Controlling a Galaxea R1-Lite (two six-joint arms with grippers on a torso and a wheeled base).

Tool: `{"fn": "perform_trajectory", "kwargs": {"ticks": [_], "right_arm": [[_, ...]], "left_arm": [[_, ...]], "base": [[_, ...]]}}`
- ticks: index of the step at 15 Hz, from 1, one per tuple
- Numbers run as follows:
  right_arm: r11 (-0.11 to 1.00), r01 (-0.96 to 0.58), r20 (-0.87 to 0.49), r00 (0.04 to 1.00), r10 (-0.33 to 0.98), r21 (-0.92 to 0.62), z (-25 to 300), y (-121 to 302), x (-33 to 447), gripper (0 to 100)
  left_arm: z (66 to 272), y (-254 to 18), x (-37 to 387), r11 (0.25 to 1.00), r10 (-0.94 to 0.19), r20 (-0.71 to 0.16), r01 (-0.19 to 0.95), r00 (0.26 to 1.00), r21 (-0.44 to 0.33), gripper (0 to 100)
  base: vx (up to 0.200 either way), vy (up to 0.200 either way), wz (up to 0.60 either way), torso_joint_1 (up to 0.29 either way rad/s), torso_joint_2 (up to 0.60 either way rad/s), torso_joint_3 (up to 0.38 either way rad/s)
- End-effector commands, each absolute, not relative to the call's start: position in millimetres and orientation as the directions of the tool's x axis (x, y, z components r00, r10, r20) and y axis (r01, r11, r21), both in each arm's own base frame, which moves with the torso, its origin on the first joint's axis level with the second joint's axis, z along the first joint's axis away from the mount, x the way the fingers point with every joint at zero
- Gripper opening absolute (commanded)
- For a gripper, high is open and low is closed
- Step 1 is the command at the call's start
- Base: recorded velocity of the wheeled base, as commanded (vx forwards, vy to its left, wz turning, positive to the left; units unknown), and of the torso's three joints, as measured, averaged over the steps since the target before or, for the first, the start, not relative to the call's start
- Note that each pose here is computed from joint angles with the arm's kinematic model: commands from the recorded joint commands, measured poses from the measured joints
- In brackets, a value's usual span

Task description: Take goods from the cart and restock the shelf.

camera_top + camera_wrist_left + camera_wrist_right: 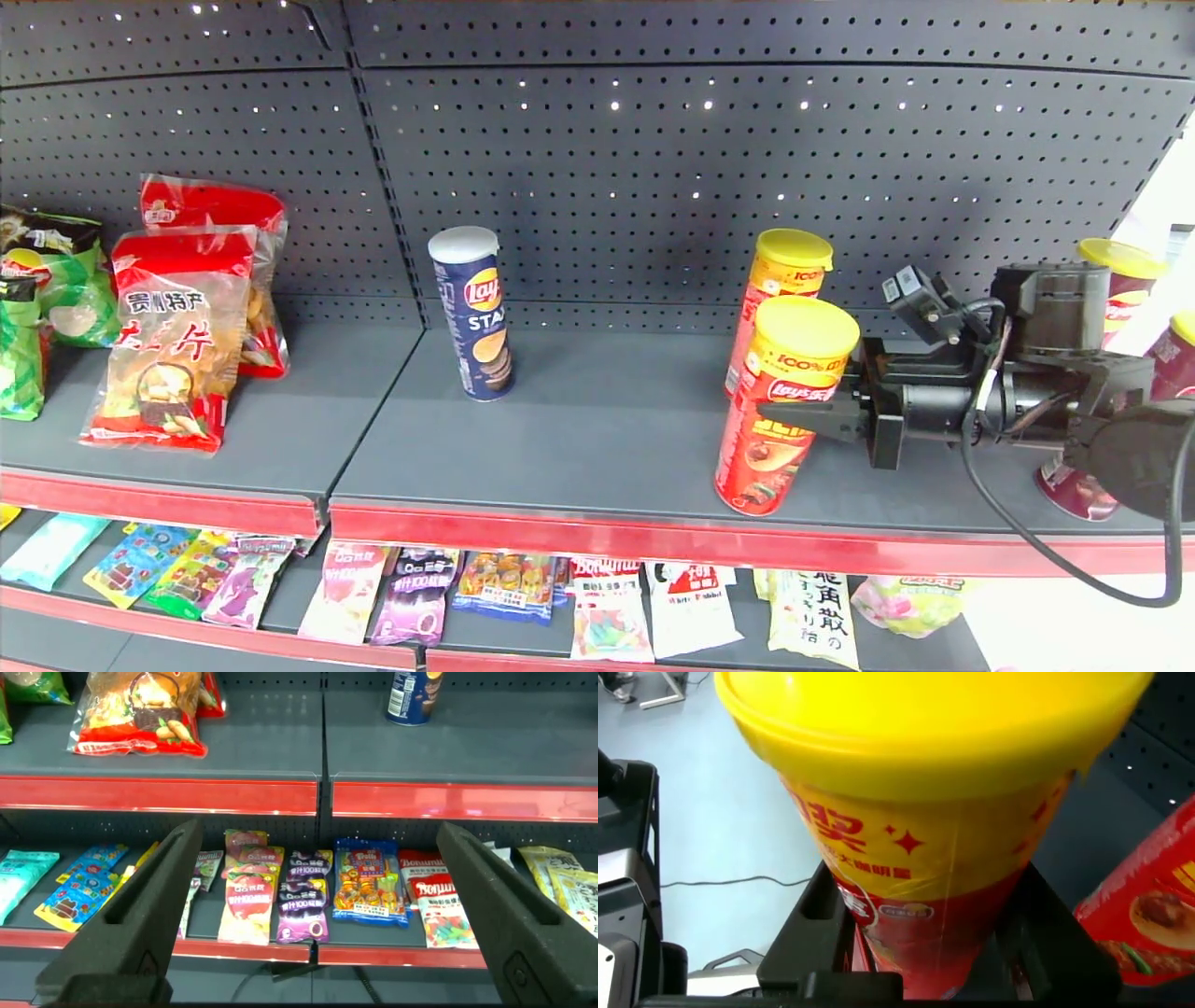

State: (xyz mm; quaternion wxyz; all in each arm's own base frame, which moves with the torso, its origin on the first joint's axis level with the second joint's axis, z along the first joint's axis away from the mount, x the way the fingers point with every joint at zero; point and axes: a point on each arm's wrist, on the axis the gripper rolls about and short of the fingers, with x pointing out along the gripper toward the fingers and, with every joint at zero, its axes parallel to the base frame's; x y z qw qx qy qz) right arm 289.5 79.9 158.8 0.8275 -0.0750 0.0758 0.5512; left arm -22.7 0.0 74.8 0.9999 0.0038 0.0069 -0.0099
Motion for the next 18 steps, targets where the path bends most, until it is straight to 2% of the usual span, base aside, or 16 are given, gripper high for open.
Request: {"fn": "perform_trajectory", "kwargs": {"ticks": [1, 18], "right_arm": [[0.4, -0.915, -0.204, 0.401, 0.893, -0.048, 162.1, 72.4, 283.0, 0], [0.398, -0.916, -0.226, 0.397, 0.889, -0.045, 151.2, 69.5, 279.2, 0]], "left_arm": [[74.7, 0.0, -22.7, 1.0, -0.02, -0.014, 0.02, 1.0, 0.008, 100], [74.7, 0.0, -22.7, 1.0, -0.02, -0.014, 0.02, 1.0, 0.008, 100]], "base": [[0.0, 0.0, 0.0, 0.0, 0.0, 0.0], [0.0, 0.0, 0.0, 0.0, 0.0, 0.0]]}}
